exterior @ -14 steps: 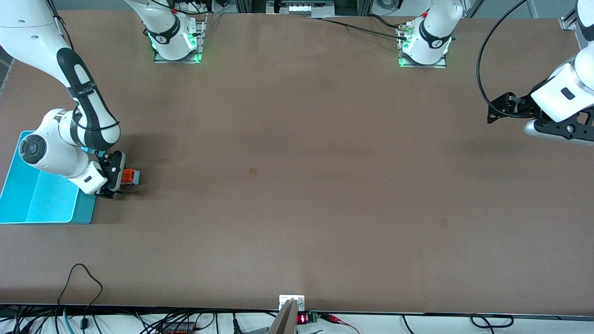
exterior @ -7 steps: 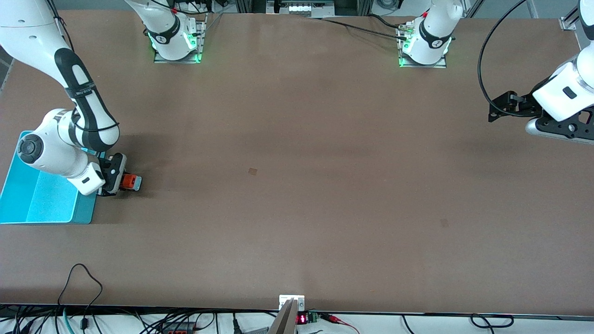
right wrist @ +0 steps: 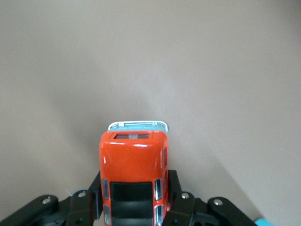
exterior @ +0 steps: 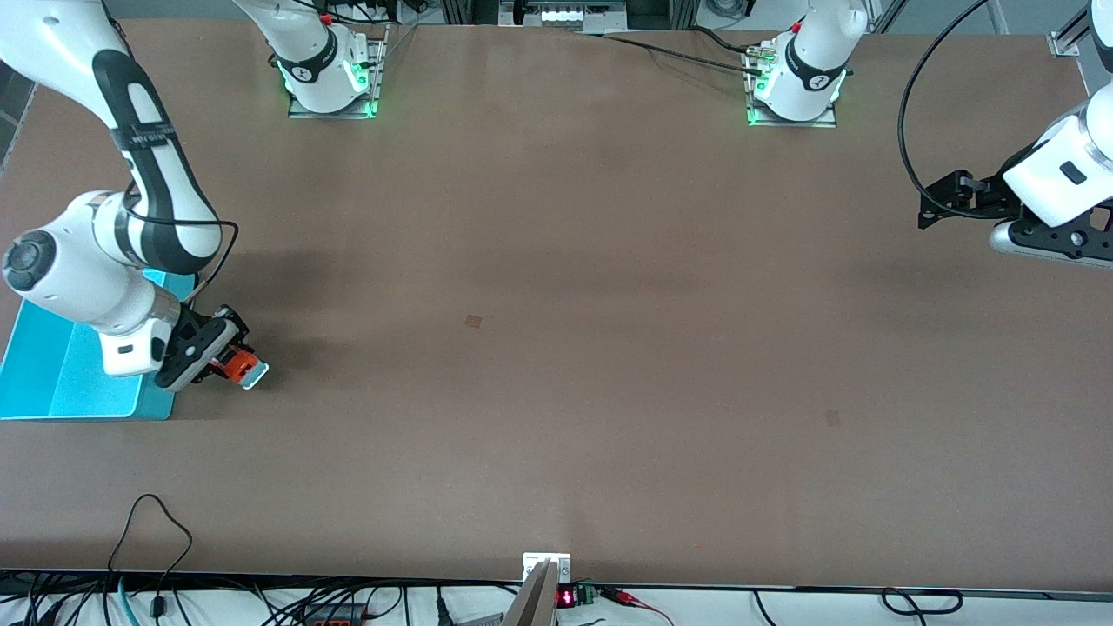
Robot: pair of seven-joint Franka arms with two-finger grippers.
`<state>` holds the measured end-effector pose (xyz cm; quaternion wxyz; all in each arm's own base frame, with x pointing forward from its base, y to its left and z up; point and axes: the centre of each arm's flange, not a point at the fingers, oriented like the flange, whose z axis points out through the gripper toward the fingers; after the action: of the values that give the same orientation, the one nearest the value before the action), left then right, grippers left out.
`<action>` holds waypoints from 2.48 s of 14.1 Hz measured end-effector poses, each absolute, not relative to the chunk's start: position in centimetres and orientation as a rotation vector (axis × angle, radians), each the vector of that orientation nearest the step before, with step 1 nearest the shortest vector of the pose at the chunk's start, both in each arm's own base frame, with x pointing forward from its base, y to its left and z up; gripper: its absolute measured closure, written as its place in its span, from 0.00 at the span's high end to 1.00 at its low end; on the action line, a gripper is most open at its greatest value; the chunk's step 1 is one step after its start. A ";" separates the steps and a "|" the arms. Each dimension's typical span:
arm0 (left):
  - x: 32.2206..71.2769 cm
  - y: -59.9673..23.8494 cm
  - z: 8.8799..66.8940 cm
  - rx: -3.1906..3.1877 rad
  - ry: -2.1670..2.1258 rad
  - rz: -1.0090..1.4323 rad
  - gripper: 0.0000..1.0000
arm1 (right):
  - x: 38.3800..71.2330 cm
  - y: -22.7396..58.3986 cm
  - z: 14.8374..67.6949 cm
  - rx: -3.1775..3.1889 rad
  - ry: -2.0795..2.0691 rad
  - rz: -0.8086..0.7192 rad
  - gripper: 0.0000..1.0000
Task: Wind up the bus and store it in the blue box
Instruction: 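Lift the bus with the right gripper over the cyan box, then lower the bus into the box and open the right gripper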
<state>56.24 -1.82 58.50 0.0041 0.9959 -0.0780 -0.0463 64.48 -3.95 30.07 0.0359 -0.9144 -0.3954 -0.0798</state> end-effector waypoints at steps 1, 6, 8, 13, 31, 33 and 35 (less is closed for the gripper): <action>56.2 -1.8 58.5 3.120 -0.244 -0.146 1.00 | 64.6 -4.6 31.0 -2.841 -1.117 -0.235 0.54; 56.1 -1.7 58.4 3.119 -0.240 -0.166 1.00 | 64.6 -9.9 33.2 -2.962 -0.746 -0.154 0.54; 56.1 -1.6 58.4 3.119 -0.238 -0.170 1.00 | 64.5 -11.7 33.7 -2.992 -0.667 -0.155 0.54; 56.0 -1.6 58.4 3.118 -0.238 -0.177 1.00 | 63.9 -15.6 35.2 -3.066 -0.596 -0.158 0.54; 55.8 -1.2 58.3 3.117 -0.226 -0.200 1.00 | 60.0 -26.9 28.5 -3.174 -0.260 0.049 0.54; 55.8 -1.2 58.3 3.117 -0.227 -0.200 1.00 | 59.6 -27.8 27.6 -3.177 -0.214 0.074 0.54; 55.8 -1.4 58.3 3.116 -0.233 -0.200 1.00 | 58.9 -28.9 26.7 -3.176 -0.182 0.099 0.54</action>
<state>55.83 -1.42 58.30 0.0050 0.9952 -0.0745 -0.0638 58.94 -28.87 26.68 -0.0204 -0.9977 -0.0572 0.0311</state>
